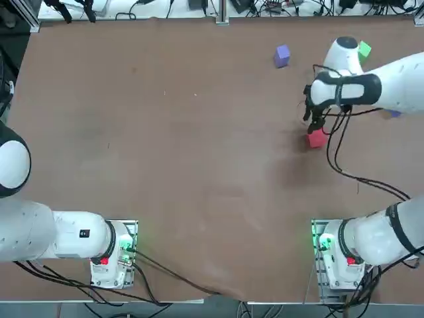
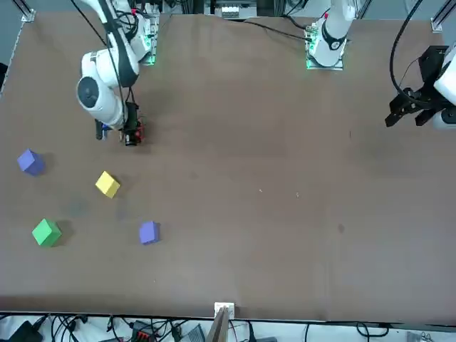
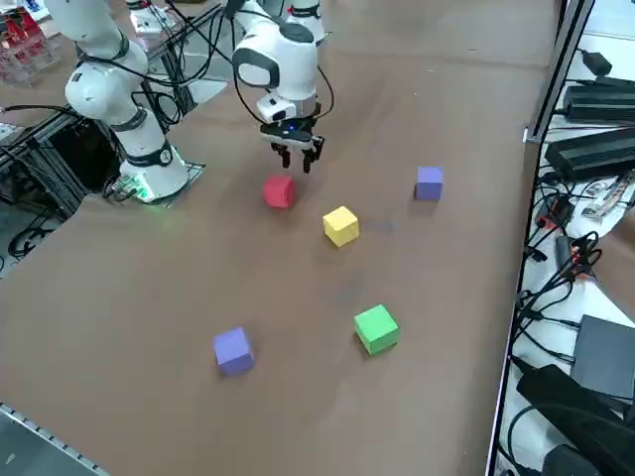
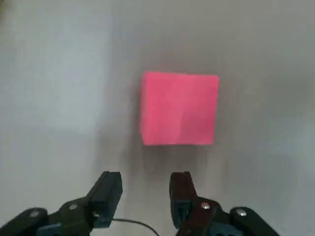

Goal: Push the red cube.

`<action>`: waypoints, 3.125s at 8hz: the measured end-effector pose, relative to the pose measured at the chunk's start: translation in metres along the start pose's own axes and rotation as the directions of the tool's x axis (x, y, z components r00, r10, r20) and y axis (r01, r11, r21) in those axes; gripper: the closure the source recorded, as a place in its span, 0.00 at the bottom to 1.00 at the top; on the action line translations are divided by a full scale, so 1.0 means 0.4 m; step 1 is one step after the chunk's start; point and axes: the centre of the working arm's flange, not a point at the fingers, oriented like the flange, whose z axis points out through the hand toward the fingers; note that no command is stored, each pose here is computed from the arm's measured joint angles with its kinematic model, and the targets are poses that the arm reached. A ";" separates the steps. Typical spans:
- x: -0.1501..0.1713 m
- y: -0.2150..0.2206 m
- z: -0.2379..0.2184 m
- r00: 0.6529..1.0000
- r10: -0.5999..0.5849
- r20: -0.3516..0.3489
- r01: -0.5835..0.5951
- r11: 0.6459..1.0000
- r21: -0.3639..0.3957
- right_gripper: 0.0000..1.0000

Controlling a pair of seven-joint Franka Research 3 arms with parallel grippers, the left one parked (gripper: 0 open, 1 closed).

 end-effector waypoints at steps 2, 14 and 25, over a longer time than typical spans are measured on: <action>-0.008 0.047 0.053 1.000 -0.008 -0.007 0.008 1.000 -0.005 0.41; 0.069 0.080 0.123 0.998 0.062 -0.005 -0.062 0.997 0.052 0.51; 0.479 0.147 0.125 0.986 0.164 0.039 -0.167 0.984 0.064 0.51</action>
